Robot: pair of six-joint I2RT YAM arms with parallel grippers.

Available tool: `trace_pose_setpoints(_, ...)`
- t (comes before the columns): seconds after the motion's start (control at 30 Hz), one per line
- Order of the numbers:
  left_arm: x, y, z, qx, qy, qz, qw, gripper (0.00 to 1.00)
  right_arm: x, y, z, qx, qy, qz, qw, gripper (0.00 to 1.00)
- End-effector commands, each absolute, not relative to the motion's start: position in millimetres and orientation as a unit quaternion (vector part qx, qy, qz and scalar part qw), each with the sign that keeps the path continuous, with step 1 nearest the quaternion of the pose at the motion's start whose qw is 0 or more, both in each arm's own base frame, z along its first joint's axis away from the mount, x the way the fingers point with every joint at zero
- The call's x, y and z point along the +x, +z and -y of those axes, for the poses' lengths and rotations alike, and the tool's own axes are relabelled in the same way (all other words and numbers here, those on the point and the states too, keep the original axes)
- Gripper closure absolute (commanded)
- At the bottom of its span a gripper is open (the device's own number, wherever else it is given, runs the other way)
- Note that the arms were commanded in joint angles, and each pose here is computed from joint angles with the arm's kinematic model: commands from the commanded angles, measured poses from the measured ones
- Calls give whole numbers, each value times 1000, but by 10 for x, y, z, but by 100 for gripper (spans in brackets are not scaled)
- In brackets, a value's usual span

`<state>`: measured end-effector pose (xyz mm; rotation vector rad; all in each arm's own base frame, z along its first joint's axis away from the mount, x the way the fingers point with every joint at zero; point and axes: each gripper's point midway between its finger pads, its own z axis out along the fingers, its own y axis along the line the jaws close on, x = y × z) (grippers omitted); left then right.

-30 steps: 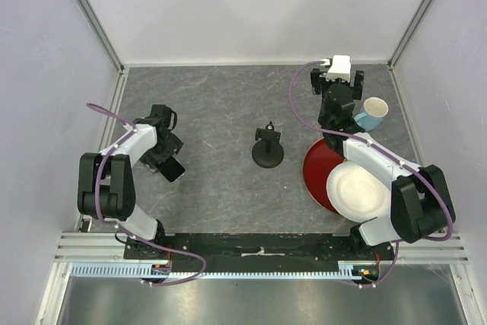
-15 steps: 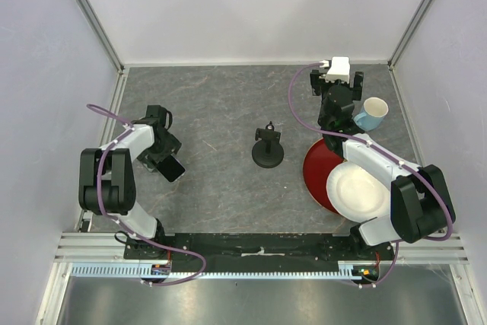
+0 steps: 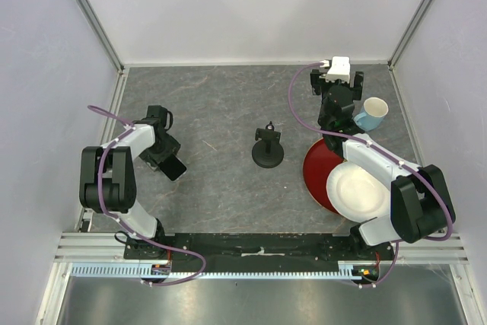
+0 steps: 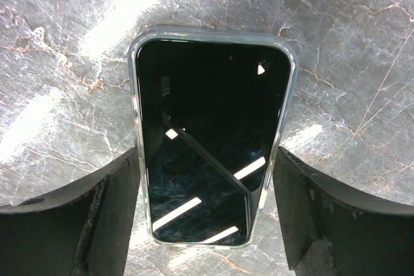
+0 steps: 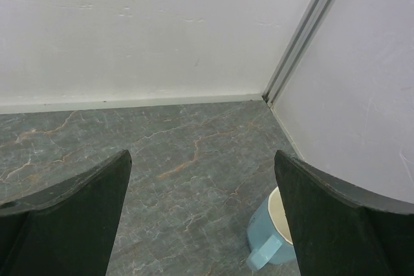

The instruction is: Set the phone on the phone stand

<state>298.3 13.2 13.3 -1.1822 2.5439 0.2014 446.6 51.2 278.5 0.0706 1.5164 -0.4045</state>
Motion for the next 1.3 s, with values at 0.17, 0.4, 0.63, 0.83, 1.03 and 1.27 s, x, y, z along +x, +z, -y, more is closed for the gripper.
trace_pose_setpoints(0.17,2798,23,-241,-429,107,-884,150,77,4446,2925,-533,43,-171,-666,725,2)
trace_pose_setpoints(0.4,2910,300,-271,-429,90,-876,202,98,4452,2918,-541,45,-165,-667,725,2)
trace_pose_setpoints(0.63,3300,1189,-153,-383,-3,-849,363,98,4498,2923,-629,43,-139,-679,719,2)
trace_pose_setpoints(0.83,3698,2273,463,-267,-181,-774,545,98,4628,2838,-895,9,-86,-708,701,2)
trace_pose_setpoints(1.03,4035,3175,1408,-90,-264,-700,658,98,4730,2713,-1197,-48,-34,-740,669,2)
trace_pose_setpoints(1.27,4292,3710,2584,77,-283,-628,721,98,4727,2716,-1537,-100,71,-752,648,2)
